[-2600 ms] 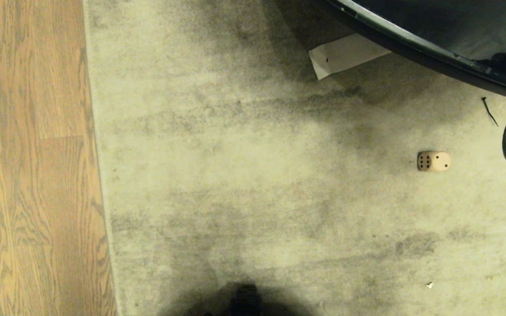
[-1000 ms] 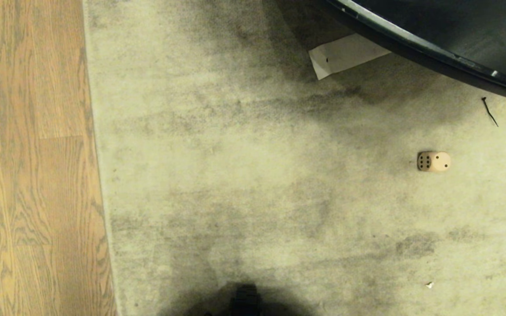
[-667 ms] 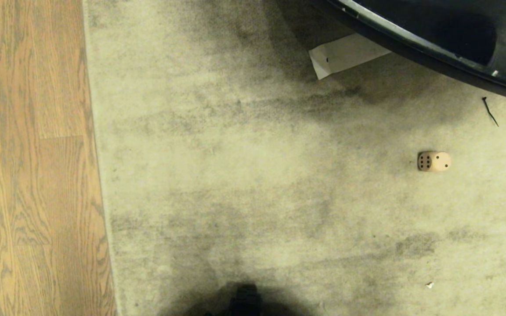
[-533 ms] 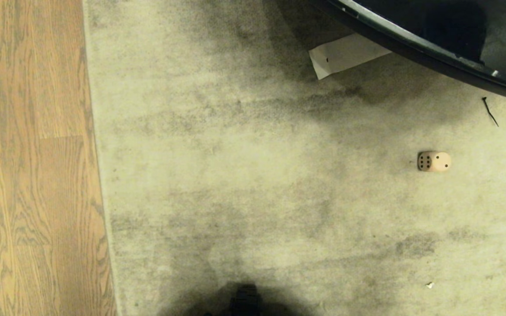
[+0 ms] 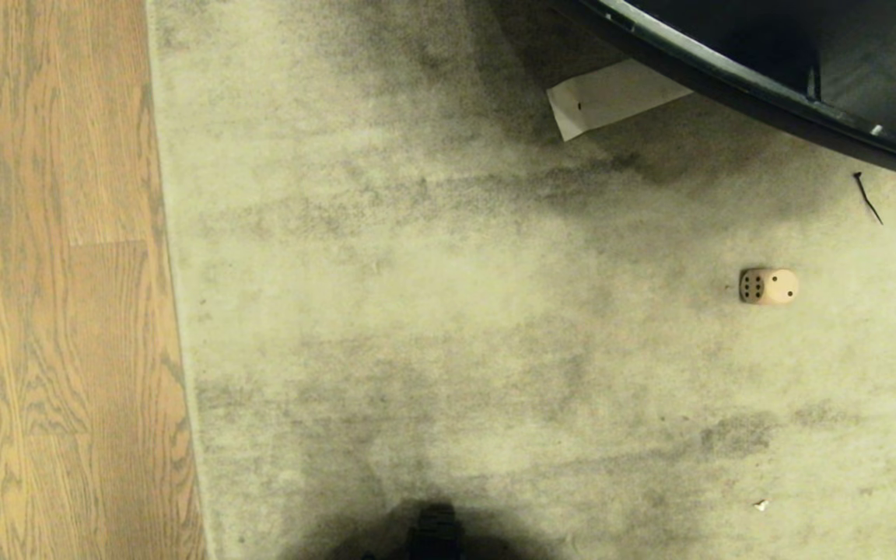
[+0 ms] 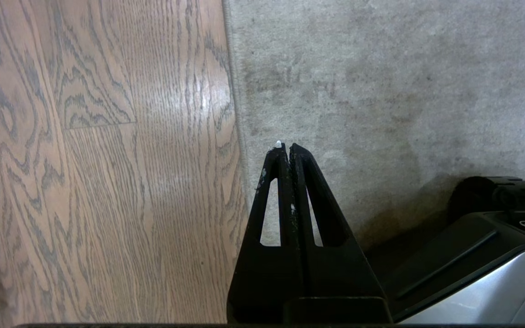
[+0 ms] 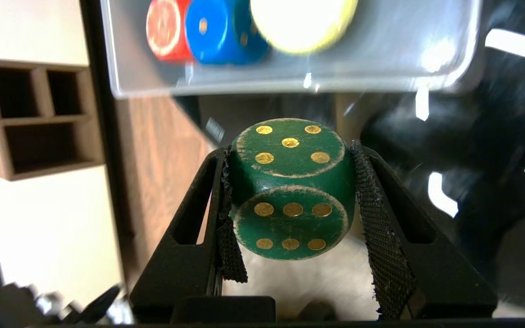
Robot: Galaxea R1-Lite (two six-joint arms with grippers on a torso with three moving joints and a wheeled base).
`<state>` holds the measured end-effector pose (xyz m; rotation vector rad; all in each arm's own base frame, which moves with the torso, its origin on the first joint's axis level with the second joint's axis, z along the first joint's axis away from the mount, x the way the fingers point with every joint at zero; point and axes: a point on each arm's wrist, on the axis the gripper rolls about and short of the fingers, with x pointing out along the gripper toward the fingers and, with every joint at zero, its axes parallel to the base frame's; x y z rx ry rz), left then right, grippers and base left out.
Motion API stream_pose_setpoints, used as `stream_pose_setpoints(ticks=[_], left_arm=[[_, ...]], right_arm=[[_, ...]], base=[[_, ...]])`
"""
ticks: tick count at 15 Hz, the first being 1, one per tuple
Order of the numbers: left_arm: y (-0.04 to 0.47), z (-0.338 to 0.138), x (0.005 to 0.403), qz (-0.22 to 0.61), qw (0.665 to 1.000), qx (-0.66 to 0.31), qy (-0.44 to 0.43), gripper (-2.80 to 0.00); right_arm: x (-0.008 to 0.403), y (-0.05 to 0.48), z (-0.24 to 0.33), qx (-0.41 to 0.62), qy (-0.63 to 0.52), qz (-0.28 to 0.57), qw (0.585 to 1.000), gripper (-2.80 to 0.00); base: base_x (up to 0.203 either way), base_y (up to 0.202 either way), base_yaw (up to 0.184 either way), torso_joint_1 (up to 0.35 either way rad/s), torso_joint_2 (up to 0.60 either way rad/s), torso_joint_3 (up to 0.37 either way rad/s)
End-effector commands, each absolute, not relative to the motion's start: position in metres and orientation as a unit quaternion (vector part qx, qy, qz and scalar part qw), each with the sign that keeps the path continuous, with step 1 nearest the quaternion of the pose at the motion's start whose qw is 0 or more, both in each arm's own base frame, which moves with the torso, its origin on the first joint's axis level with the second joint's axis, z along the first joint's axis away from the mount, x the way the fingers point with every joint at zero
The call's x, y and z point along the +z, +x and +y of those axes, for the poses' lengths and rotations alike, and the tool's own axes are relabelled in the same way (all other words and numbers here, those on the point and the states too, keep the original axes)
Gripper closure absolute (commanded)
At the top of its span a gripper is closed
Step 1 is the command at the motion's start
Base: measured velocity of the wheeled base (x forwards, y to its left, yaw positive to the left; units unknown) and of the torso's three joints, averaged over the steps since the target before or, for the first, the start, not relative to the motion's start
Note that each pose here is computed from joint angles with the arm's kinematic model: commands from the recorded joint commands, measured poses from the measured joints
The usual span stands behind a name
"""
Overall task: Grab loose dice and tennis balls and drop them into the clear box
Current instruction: Put the toys in the box
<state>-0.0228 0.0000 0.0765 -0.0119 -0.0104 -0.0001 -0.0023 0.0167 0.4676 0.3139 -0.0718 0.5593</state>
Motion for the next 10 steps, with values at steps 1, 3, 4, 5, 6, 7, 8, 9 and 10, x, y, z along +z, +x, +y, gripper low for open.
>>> stream_pose_setpoints(ticks=[1,3,4,5,6,7,8,9,10], left_arm=[[-0.023,0.0,0.076,-0.004,1.0,0.0,-0.006,0.0],[-0.023,0.0,0.076,-0.004,1.0,0.0,-0.006,0.0],[-0.023,0.0,0.076,-0.004,1.0,0.0,-0.006,0.0],[-0.023,0.0,0.076,-0.004,1.0,0.0,-0.006,0.0],[-0.023,0.0,0.076,-0.004,1.0,0.0,-0.006,0.0],[-0.023,0.0,0.076,-0.004,1.0,0.0,-0.006,0.0],[-0.023,0.0,0.076,-0.004,1.0,0.0,-0.006,0.0],[-0.023,0.0,0.076,-0.004,1.0,0.0,-0.006,0.0],[-0.023,0.0,0.076,-0.004,1.0,0.0,-0.006,0.0]], right_arm=[[0.463,-0.014,0.02,0.291,0.157,-0.024,0.944,0.0],[0.463,-0.02,0.022,0.295,0.156,-0.026,0.942,0.0],[0.463,-0.023,0.022,0.296,0.153,-0.03,0.942,0.0],[0.464,-0.024,0.023,0.297,0.15,-0.035,0.942,0.0],[0.465,-0.024,0.023,0.298,0.151,-0.04,0.942,0.0],[0.468,-0.025,0.023,0.302,0.16,-0.049,0.939,0.0],[0.473,-0.027,0.023,0.306,0.165,-0.065,0.935,0.0],[0.477,-0.028,0.024,0.311,0.169,-0.08,0.932,0.0],[0.479,-0.028,0.024,0.311,0.18,-0.082,0.93,0.0]], base=[[0.0,0.0,0.0,0.0,0.0,0.0],[0.0,0.0,0.0,0.0,0.0,0.0],[0.0,0.0,0.0,0.0,0.0,0.0],[0.0,0.0,0.0,0.0,0.0,0.0],[0.0,0.0,0.0,0.0,0.0,0.0],[0.0,0.0,0.0,0.0,0.0,0.0],[0.0,0.0,0.0,0.0,0.0,0.0],[0.0,0.0,0.0,0.0,0.0,0.0],[0.0,0.0,0.0,0.0,0.0,0.0]])
